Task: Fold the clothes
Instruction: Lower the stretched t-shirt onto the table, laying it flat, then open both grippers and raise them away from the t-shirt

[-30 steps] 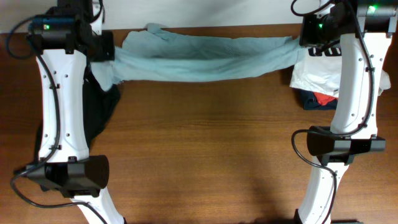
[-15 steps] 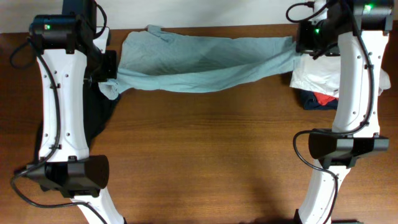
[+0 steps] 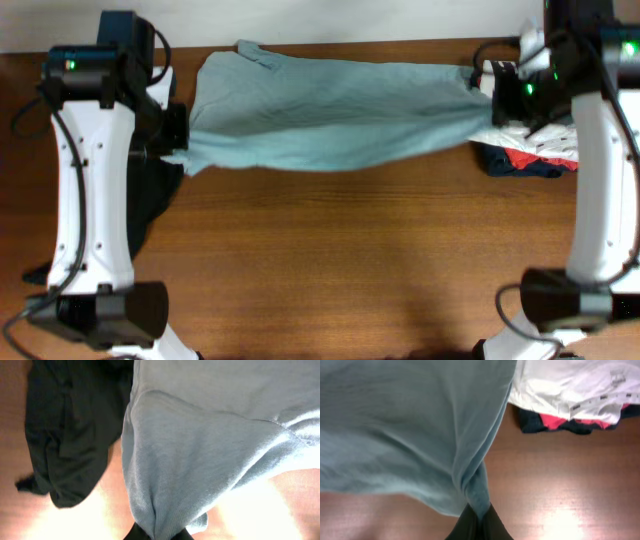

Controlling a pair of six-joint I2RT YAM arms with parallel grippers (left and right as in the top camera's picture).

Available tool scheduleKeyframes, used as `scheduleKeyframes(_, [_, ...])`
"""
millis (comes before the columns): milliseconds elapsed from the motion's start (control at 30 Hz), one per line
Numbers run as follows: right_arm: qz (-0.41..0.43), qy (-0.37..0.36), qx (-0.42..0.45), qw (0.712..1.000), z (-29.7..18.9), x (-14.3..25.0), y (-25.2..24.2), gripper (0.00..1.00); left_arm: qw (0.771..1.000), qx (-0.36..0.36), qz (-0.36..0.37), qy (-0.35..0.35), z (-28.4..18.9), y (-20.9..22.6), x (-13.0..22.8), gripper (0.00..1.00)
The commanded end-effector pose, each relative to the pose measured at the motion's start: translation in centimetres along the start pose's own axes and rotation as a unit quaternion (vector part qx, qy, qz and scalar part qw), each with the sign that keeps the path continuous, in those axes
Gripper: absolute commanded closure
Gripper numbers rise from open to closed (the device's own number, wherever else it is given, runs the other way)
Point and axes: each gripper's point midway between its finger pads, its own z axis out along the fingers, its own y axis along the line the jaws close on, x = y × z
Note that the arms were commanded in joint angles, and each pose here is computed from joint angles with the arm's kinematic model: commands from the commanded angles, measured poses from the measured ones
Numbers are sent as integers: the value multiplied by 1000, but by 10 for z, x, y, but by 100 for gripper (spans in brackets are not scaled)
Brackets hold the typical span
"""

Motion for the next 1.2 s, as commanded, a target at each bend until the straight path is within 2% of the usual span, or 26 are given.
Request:
scheduleKeyframes(0, [24,48,21,998,8,37,-11,96,999,1,-17,28,5,0,27,99])
scheduleKeyframes(233, [79,80,78,991,11,80,-31,96,998,-3,-26,53,18,1,50,100])
scheduleKeyframes(600, [118,103,93,983,13,126,-47,96,998,-2,-31,46,16,3,92,99])
scheduleKeyframes(1167, [136,190,73,969,80,181,-44,96,999,-1,-32,29,57,0,84,99])
